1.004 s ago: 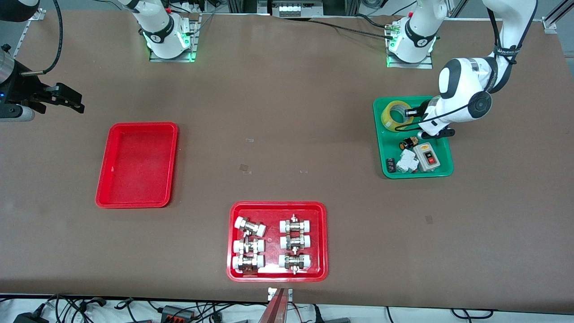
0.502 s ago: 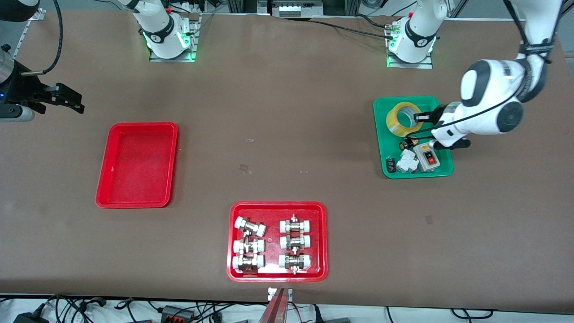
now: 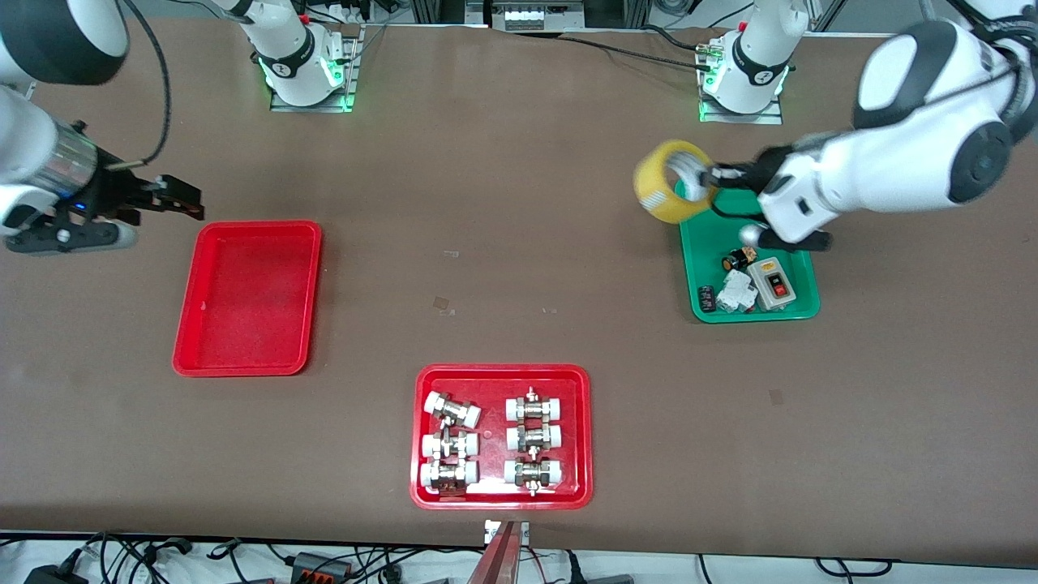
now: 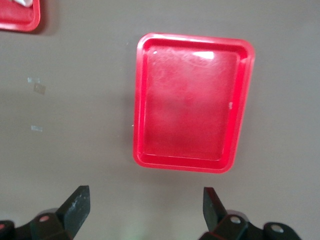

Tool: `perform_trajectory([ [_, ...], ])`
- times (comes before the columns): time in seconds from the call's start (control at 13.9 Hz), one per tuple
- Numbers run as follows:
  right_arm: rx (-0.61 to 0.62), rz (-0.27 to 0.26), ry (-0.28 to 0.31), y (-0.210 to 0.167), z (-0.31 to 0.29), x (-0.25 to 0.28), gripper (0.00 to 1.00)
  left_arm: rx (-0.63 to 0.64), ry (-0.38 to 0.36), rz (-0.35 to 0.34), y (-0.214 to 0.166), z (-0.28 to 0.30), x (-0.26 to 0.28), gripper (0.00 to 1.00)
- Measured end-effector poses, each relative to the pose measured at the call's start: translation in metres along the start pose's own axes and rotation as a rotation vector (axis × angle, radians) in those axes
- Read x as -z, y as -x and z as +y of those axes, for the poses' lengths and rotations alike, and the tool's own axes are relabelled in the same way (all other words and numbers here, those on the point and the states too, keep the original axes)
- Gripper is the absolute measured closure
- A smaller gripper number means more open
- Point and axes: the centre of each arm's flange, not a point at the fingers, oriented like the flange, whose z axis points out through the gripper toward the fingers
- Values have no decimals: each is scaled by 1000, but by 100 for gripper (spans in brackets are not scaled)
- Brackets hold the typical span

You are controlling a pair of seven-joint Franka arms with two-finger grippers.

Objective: Left arm passes tape to right arm into tray
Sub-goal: 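Lift the tape with the left gripper while the right gripper approaches, then close the right gripper on the tape held by the left gripper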

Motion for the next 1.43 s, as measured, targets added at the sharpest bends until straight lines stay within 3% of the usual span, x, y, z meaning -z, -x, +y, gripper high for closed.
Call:
perform_trajectory([
  [0.14,30,-9,-21,-5,-20,-6,0,20,93,7,15,69,-9,79],
  [0.29,50,-1,-104,-6,-45,-3,0,61,156,3,12,113,-30,79],
  [0.57,63,21,-340,-7,-84,14,0,209,276,-3,-20,163,-93,79],
  [0.86,61,40,-594,-10,-116,31,0,281,321,17,-35,193,-112,79],
  [1.0,63,45,-655,-21,-135,26,0,292,338,22,-40,197,-105,79],
  [1.22,31,10,-766,-40,-160,17,0,295,345,27,-42,198,-101,79],
  [1.43,37,-6,-806,-50,-178,14,0,295,346,28,-42,198,-100,79],
])
